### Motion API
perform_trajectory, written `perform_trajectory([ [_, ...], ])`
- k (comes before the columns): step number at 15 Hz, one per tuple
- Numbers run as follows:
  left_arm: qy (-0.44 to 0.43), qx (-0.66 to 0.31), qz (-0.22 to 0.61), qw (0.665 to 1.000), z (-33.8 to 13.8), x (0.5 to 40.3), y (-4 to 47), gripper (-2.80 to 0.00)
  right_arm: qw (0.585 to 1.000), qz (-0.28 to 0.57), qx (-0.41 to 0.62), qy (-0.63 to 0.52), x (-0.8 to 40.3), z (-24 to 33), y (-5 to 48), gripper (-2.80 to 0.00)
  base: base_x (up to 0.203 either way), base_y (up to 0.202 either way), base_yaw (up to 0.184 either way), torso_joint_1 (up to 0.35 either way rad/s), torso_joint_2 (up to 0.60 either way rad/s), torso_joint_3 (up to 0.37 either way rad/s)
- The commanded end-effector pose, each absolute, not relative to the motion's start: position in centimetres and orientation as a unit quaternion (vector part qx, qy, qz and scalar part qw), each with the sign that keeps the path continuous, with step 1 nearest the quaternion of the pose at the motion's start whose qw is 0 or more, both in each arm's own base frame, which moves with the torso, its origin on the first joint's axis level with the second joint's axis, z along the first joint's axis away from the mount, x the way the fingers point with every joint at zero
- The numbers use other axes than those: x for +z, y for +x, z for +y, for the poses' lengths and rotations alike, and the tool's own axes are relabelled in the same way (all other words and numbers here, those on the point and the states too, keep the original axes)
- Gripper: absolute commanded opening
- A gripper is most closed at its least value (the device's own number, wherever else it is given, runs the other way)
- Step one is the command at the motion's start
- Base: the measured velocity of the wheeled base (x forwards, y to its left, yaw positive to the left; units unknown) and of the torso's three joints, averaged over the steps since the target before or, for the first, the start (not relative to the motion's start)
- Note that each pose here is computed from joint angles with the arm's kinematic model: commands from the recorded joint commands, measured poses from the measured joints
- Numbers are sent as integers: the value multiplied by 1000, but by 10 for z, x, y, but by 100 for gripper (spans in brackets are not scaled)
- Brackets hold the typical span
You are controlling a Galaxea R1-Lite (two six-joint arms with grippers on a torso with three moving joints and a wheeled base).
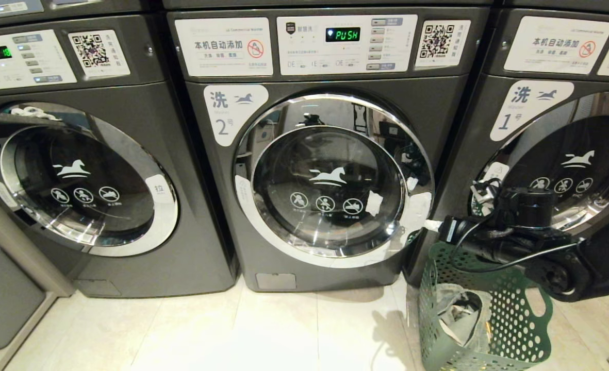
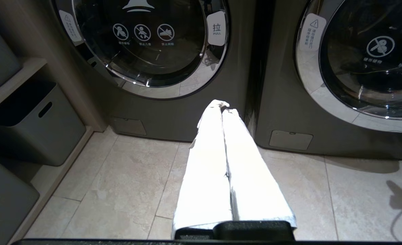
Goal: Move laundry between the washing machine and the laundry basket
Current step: Press the washing machine door tightly with the right hand
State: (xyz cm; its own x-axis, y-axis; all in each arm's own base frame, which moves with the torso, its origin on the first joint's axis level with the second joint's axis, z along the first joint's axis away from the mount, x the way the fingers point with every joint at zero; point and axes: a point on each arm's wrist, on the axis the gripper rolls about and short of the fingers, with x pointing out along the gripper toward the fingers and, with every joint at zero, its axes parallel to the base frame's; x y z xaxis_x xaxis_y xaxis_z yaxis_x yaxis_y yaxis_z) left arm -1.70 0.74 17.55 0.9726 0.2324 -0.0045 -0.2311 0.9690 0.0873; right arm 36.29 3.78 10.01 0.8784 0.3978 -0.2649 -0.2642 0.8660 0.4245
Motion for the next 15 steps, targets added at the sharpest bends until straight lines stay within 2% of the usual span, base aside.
perform_trajectory([
  [1, 47, 118, 3, 992, 7, 168, -21, -280, 953, 179, 162, 181, 56, 44, 394, -280, 0, 0, 0, 0, 0, 0],
  [8, 49, 118, 6, 992, 7, 163, -21, -280, 974, 98, 148, 139, 51, 50, 450, -280, 0, 0, 0, 0, 0, 0],
  [15, 71, 84, -31, 994, 4, 127, -39, -280, 987, 2, 123, 101, 44, 50, 509, -280, 0, 0, 0, 0, 0, 0],
])
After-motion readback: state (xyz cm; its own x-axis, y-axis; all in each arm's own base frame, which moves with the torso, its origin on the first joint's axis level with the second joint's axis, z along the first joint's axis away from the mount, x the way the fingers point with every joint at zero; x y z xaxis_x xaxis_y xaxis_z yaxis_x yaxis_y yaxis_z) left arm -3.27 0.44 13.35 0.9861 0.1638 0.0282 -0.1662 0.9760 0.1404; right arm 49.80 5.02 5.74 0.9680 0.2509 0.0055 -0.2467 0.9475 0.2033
